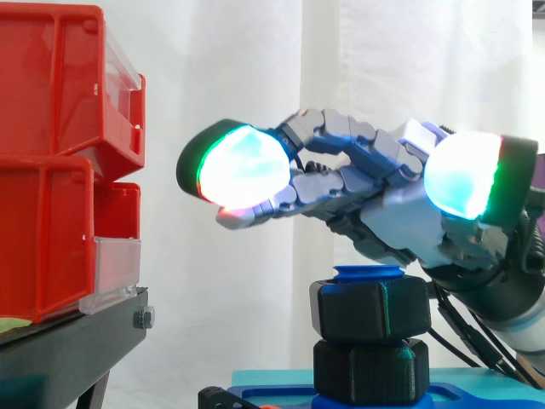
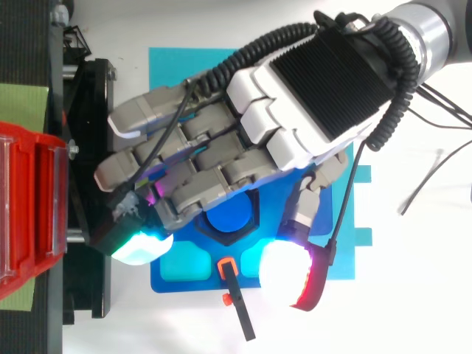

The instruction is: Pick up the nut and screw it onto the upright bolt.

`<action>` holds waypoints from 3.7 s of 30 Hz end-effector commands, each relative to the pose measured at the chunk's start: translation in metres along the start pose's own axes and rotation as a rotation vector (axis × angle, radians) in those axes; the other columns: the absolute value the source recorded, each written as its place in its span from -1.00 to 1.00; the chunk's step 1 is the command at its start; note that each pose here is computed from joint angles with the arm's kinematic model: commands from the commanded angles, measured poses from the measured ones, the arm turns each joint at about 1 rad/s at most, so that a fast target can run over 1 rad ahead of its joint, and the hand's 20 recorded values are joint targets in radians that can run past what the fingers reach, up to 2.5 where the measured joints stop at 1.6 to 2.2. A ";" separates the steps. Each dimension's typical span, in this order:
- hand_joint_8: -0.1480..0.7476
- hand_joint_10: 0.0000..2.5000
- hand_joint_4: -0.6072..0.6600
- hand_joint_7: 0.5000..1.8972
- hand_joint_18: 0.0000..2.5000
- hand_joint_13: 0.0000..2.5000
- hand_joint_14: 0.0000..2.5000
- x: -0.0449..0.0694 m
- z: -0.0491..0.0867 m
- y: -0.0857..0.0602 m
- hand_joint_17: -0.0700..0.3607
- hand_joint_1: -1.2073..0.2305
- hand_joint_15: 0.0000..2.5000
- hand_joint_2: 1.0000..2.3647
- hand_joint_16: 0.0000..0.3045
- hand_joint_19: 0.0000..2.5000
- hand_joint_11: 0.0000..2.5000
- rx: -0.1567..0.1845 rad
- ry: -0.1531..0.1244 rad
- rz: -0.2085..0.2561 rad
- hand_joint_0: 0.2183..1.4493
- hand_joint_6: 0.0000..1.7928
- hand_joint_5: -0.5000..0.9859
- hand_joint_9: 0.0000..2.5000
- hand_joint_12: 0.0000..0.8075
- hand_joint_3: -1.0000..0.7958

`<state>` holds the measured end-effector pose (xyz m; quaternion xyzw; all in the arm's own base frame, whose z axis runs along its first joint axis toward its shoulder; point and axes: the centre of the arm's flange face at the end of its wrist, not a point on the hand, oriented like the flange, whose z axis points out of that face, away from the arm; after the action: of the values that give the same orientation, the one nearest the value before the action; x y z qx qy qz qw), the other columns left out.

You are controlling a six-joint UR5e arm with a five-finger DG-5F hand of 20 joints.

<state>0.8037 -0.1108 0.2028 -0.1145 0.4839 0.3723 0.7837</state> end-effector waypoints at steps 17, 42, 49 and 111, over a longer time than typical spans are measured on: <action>-0.22 -1.00 0.28 -0.65 -0.95 -0.75 -1.00 0.010 -0.009 0.004 -0.34 0.31 -1.00 -1.00 -0.79 -1.00 -1.00 -0.002 0.010 -0.001 -0.61 -0.44 -0.49 -0.64 -0.29 -0.44; -0.19 -1.00 0.28 -0.58 -0.94 -0.71 -1.00 0.005 -0.018 -0.003 -0.35 0.61 -1.00 -1.00 -0.80 -1.00 -1.00 0.025 0.024 0.063 -0.59 -0.44 -0.46 -0.57 -0.31 -0.44; -0.17 -1.00 0.31 -0.56 -0.93 -0.70 -1.00 0.000 -0.017 -0.006 -0.35 0.47 -1.00 -1.00 -0.79 -1.00 -1.00 0.027 0.020 0.084 -0.61 -0.44 -0.46 -0.56 -0.30 -0.44; -0.12 -1.00 0.22 0.41 -0.79 -0.54 -1.00 -0.024 -0.053 -0.032 -0.44 0.53 -1.00 -1.00 -0.85 -1.00 -1.00 0.049 0.121 0.104 -0.54 -0.44 -0.32 -0.34 -0.42 -0.44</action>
<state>0.7848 -0.1683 0.1883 -0.0894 0.5454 0.3941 0.7343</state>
